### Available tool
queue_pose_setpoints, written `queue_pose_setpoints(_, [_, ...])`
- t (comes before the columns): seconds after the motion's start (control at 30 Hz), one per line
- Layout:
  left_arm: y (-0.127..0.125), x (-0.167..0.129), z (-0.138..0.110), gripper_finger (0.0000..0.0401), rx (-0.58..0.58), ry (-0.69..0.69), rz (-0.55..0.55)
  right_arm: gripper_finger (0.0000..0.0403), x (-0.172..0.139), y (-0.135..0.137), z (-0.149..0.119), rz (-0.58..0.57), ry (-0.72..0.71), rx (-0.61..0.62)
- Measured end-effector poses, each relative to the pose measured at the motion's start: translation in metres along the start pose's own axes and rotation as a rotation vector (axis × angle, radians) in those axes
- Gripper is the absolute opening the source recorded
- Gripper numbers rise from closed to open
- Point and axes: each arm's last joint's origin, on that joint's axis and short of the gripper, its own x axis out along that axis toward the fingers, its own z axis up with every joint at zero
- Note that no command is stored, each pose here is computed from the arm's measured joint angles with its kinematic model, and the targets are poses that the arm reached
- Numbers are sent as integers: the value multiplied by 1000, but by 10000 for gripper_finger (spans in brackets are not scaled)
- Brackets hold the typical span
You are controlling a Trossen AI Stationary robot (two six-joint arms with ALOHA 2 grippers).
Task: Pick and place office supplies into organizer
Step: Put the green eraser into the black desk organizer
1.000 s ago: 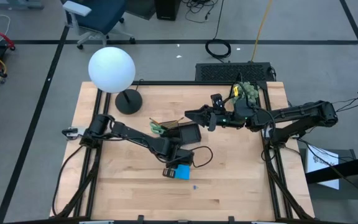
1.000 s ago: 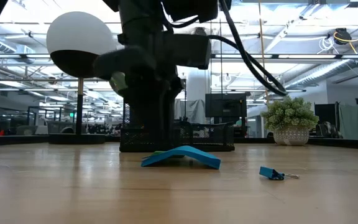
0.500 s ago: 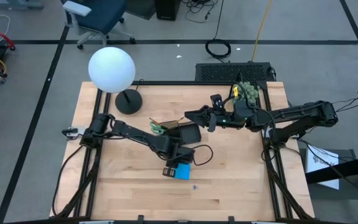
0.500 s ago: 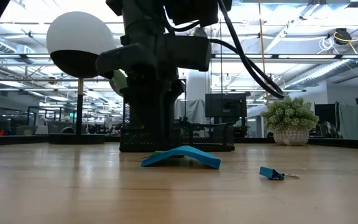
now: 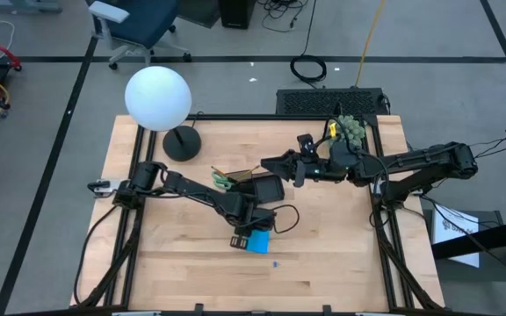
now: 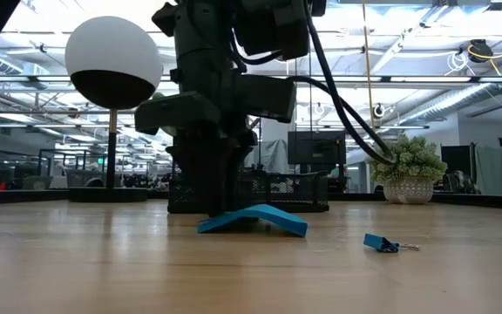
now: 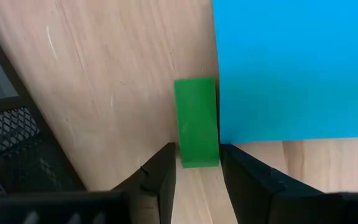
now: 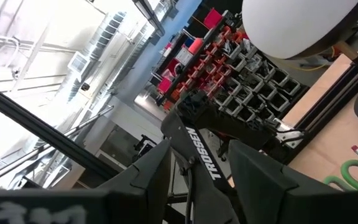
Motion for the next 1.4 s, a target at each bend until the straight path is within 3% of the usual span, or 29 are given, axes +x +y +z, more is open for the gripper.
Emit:
queue_pose_setpoints(0.37, [8,0,0,121,-16,-7,-18,151,0,0,0,-4,1,-8])
queue_pose_setpoints(0.77, [5,0,1,9,-12,-15,-11,151,0,0,0,-7,1,-9])
queue_pose_setpoints(1.4, [2,-2,1,8,-26,-10,9,151,0,-1,0,-7,1,-28])
